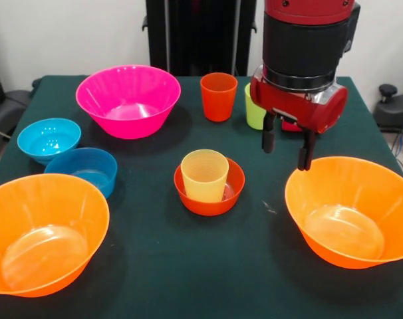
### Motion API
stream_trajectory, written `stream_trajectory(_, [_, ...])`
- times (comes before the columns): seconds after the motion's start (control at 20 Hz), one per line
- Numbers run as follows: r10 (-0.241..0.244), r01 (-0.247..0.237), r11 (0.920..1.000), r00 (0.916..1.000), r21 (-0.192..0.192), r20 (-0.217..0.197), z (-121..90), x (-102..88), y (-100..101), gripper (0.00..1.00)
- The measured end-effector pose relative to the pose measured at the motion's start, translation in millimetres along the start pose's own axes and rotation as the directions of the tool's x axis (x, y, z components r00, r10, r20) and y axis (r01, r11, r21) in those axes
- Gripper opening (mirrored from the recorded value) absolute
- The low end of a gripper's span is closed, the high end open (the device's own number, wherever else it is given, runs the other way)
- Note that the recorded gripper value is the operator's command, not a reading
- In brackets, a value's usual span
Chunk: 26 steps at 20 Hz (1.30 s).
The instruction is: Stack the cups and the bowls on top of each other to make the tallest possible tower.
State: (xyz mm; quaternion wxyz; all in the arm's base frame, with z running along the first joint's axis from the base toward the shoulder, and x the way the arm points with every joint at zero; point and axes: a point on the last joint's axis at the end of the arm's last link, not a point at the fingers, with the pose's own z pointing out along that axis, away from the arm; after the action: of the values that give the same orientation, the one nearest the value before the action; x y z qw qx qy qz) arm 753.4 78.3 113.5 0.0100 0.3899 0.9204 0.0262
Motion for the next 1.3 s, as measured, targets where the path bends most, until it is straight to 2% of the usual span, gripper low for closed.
stream_trajectory(0.35, [-0.041,0.042,0.9988,0.9989,0.025,-0.021,15.7,10.4,-11.7,1.0])
stream_trajectory(0.65, [-0.113,0.113,0.9936,0.9924,0.003,-0.05,31.2,16.7,-14.2,1.0])
stream_trajectory(0.75, [-0.144,0.143,0.9896,0.9879,-0.013,-0.059,37.5,18.2,-12.6,1.0])
stream_trajectory(0.8, [-0.171,0.17,0.9852,0.9829,-0.026,-0.068,45.0,20.7,-11.6,1.0])
stream_trajectory(0.95, [-0.207,0.204,0.9781,0.975,-0.042,-0.081,55.5,26.8,-9.4,1.0])
stream_trajectory(1.3, [-0.26,0.255,0.9652,0.9604,-0.061,-0.101,79.4,46.8,-5.0,1.0])
